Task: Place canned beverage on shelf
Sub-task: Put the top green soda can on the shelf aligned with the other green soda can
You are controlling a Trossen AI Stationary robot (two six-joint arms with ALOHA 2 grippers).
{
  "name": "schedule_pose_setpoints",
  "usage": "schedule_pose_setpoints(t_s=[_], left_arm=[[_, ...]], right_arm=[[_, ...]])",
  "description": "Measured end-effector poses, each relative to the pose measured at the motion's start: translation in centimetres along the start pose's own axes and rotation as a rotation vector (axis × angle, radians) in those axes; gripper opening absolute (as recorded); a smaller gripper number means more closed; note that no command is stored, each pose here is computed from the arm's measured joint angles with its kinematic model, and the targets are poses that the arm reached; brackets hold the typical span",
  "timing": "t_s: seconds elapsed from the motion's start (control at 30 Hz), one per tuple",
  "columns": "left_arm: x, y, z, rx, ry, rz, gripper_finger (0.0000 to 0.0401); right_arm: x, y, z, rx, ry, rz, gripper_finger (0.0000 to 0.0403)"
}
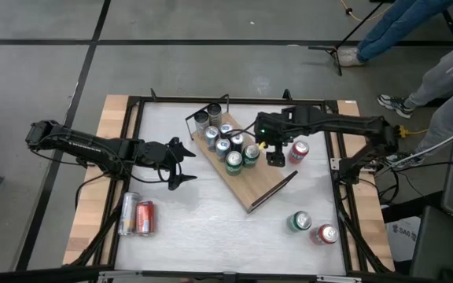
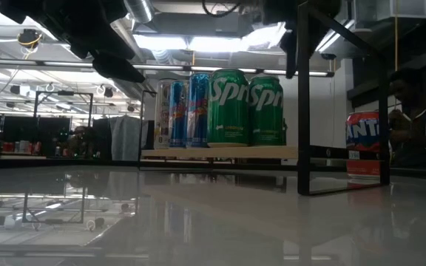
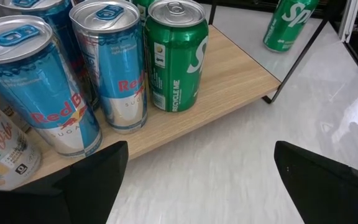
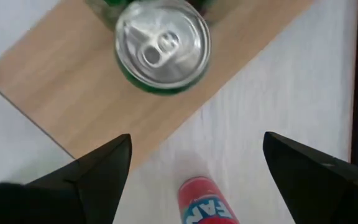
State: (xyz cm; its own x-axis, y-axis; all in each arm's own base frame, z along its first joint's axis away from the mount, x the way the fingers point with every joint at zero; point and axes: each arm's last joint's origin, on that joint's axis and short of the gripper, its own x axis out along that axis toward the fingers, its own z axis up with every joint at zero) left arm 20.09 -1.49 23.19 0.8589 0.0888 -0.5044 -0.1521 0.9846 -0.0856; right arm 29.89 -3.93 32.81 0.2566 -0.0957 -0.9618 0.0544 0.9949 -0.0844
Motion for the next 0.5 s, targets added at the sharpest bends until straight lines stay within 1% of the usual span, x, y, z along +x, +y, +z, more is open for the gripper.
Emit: schedule_pose_setpoints(t_s=[0.1,0.27,0.4,0.5], left_arm=[[0.0,0.0,0.0,0.0,0.0,0.0,0.0394],[0.0,0.0,0.0,0.0,0.0,0.0,0.0394],[0.0,0.0,0.0,0.0,0.0,0.0,0.0394],[0.0,0.0,0.0,0.0,0.0,0.0,0.0394]], right_arm=[[1.2,0.1,-0.8,0.004,0.0,-0.008,0.0353],[4.5,0.4,-1.7,0.004,0.018,-0.007,0.0353],[6.9,0.6,-2.2,0.007,-0.006,-0.013,0.0353],[7.9,0.5,-2.3,0.01,-0.03,-0.075,0.0353]])
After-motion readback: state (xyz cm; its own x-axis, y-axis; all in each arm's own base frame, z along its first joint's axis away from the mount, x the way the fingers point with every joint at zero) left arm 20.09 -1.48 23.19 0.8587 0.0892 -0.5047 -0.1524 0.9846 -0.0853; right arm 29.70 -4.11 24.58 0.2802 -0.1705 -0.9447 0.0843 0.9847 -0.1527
